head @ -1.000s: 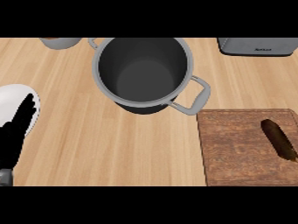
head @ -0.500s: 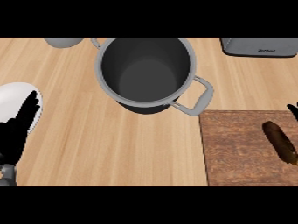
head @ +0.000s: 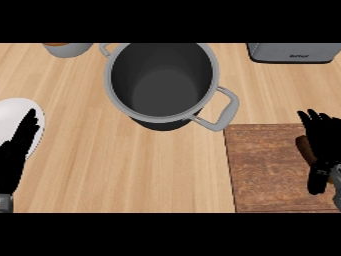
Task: Pick the sweet potato from the cutting board and place it in the pot
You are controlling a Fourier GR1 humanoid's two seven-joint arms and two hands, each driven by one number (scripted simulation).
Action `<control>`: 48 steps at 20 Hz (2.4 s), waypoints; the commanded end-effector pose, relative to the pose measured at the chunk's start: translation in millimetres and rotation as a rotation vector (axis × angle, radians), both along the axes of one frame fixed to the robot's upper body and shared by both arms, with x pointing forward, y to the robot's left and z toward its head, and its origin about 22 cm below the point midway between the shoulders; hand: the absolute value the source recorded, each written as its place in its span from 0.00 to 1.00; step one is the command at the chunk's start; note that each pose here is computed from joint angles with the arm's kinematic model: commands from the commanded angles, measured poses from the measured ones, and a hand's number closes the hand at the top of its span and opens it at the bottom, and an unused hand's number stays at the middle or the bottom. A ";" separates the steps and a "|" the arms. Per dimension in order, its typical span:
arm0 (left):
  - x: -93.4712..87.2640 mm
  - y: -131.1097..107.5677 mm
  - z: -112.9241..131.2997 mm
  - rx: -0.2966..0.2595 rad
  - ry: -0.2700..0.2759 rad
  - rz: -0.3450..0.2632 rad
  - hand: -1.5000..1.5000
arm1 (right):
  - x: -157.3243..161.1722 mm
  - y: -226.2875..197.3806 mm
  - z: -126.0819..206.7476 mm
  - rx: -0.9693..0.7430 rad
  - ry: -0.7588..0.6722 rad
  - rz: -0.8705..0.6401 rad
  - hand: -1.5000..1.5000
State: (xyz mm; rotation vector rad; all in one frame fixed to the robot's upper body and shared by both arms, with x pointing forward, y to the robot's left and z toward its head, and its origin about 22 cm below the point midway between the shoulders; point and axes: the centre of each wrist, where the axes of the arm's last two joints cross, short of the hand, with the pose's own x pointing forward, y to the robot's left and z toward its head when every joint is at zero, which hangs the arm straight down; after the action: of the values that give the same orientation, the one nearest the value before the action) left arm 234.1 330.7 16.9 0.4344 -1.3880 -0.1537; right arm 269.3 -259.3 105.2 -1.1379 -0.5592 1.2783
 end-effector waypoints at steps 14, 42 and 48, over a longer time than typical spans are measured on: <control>7.6 1.3 -0.1 0.013 -0.013 0.005 0.50 | 27.3 -1.1 -59.0 -0.097 0.084 -0.069 0.00; -3.2 -3.5 -3.4 -0.016 -0.006 -0.020 0.50 | 20.0 31.0 -76.9 0.047 0.217 0.466 1.00; 12.9 -21.1 8.6 -0.010 -0.021 -0.117 0.50 | -35.1 159.9 -54.9 0.341 0.344 1.347 1.00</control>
State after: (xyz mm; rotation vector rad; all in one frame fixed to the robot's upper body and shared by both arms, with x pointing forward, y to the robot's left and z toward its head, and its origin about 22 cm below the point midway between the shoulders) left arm 241.2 316.8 22.7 0.3746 -1.4213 -0.2065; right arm 269.7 -158.9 41.0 -0.5374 -1.0073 2.0528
